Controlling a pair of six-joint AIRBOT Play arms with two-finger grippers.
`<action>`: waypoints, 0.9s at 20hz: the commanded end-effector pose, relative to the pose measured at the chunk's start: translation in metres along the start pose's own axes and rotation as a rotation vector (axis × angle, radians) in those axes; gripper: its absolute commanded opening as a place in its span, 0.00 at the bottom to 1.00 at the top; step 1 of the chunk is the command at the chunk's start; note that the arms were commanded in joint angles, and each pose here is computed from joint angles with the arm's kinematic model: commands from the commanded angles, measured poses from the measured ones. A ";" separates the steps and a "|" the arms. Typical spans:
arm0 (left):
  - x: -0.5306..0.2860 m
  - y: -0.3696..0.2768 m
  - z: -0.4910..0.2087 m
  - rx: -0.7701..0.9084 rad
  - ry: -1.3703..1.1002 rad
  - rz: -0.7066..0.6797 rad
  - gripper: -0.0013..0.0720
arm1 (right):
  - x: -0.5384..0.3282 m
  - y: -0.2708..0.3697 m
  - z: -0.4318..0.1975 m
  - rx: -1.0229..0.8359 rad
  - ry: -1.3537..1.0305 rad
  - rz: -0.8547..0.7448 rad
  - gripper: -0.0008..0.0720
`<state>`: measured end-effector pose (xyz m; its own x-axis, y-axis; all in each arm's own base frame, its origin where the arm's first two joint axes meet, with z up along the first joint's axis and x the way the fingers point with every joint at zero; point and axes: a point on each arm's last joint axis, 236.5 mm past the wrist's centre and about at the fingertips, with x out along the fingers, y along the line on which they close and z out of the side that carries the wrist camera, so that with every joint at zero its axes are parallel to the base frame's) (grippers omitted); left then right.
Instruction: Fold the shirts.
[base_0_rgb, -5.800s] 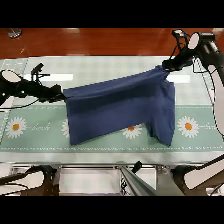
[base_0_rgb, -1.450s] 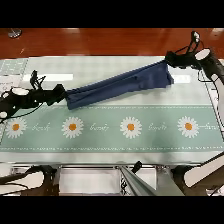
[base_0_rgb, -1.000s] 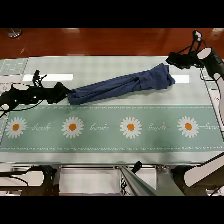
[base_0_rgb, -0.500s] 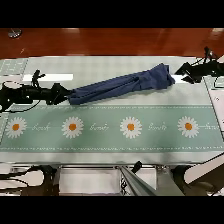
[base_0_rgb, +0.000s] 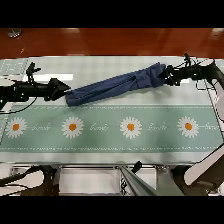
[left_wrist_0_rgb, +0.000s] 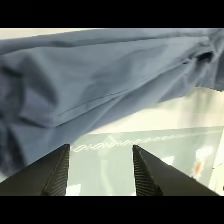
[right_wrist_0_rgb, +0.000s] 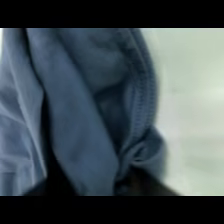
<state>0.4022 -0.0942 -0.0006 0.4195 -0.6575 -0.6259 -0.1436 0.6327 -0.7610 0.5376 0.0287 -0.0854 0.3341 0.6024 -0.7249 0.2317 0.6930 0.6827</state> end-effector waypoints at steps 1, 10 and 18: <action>-0.003 -0.010 0.003 -0.011 -0.016 -0.033 0.66 | 0.010 0.024 -0.007 -0.045 0.013 0.040 0.04; 0.019 -0.065 -0.012 0.025 0.001 -0.168 0.41 | -0.098 0.111 -0.025 -0.363 -0.055 0.023 0.04; 0.098 -0.136 -0.085 0.227 0.020 -0.146 0.12 | -0.136 0.133 -0.103 -0.538 0.112 -0.200 0.04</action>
<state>0.3915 -0.2412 0.0282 0.3775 -0.7701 -0.5143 0.0683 0.5770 -0.8139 0.4612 0.0743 0.0911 0.3035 0.5448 -0.7817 -0.1848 0.8385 0.5126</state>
